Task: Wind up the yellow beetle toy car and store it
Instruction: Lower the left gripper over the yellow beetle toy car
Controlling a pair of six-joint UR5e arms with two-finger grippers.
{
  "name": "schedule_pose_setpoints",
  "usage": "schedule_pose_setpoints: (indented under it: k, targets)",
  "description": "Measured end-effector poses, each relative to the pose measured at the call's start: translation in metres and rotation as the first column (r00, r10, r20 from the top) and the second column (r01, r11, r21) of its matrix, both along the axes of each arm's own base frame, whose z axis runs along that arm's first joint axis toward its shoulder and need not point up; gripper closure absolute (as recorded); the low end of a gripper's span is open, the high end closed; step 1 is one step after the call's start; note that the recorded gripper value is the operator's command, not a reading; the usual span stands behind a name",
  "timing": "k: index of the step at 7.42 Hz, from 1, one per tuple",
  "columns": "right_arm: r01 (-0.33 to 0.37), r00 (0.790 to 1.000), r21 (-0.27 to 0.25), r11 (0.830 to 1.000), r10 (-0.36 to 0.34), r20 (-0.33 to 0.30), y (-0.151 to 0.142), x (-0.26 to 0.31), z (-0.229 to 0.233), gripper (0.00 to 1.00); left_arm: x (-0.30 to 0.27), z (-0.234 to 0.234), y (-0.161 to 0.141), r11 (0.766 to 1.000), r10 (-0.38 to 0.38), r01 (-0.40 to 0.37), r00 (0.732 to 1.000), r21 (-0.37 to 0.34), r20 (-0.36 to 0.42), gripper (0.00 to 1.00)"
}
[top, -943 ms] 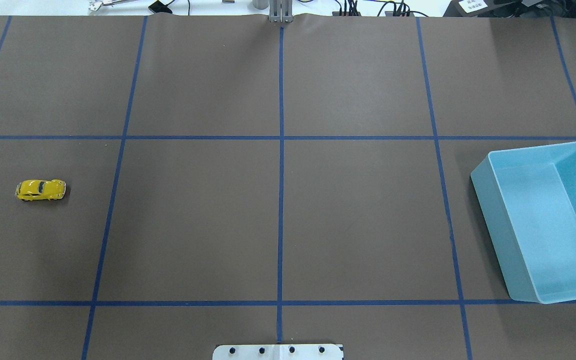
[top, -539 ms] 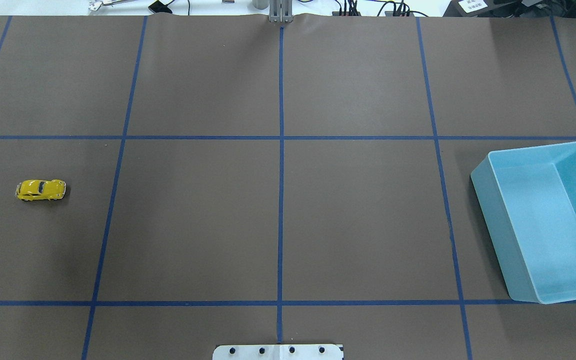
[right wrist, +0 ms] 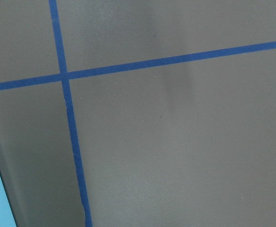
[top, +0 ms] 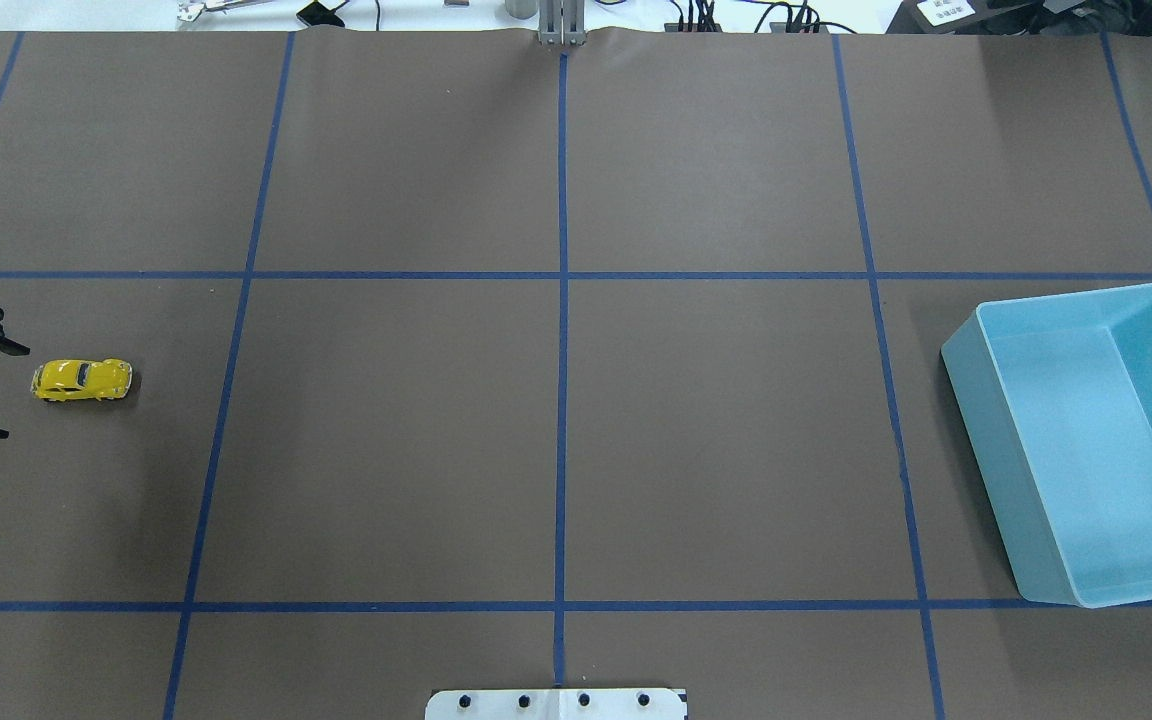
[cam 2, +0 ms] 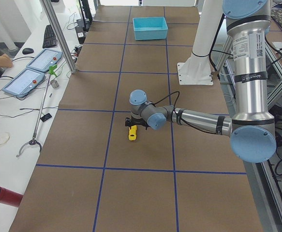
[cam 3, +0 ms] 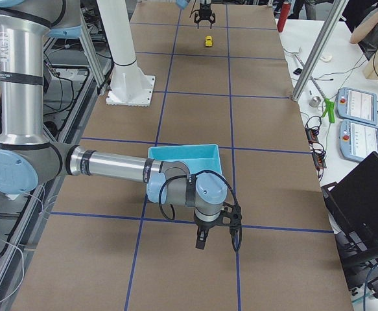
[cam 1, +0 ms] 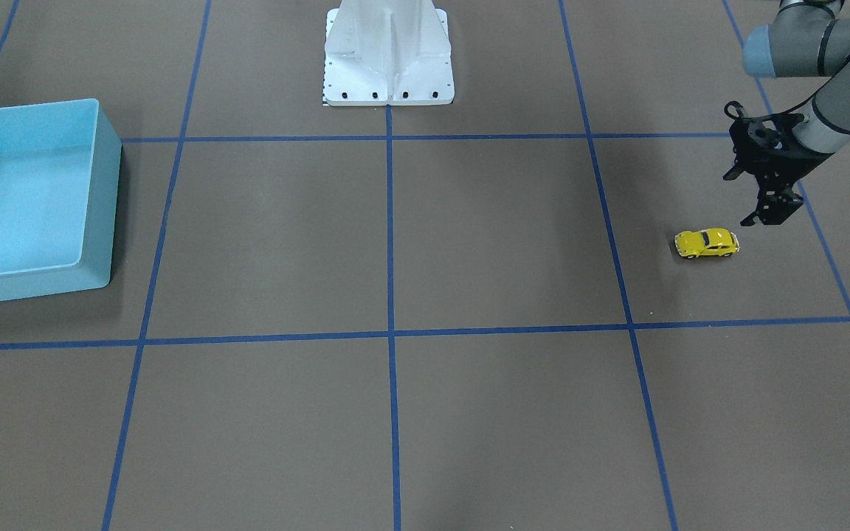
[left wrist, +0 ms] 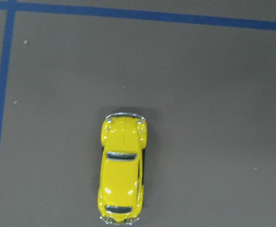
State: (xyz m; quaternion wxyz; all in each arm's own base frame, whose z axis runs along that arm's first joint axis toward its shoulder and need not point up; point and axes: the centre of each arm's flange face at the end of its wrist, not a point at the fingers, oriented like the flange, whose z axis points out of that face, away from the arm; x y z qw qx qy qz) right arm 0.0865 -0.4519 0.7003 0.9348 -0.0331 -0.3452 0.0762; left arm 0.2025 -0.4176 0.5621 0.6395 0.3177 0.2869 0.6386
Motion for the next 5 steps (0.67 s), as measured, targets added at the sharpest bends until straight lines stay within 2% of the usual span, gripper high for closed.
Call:
schedule_pose_setpoints:
  k: [1, 3, 5]
  targets:
    - [0.000, 1.000, 0.000, 1.000, 0.000, 0.000, 0.000, 0.000, 0.000, 0.00, 0.003, 0.009, 0.006, 1.000, -0.002, 0.003, 1.000, 0.014, -0.025, 0.00]
    - [-0.001, 1.000, 0.001, 1.000, 0.001, 0.000, 0.000, 0.001, -0.001, 0.00, -0.001, 0.028, 0.016, 0.998, -0.053, 0.051, 0.996, -0.019, -0.076, 0.00]
    - [-0.003, 1.000, 0.002, 1.000, 0.003, -0.001, 0.001, 0.001, -0.001, 0.00, -0.002, 0.031, 0.018, 0.997, -0.065, 0.062, 0.993, -0.036, -0.096, 0.00]
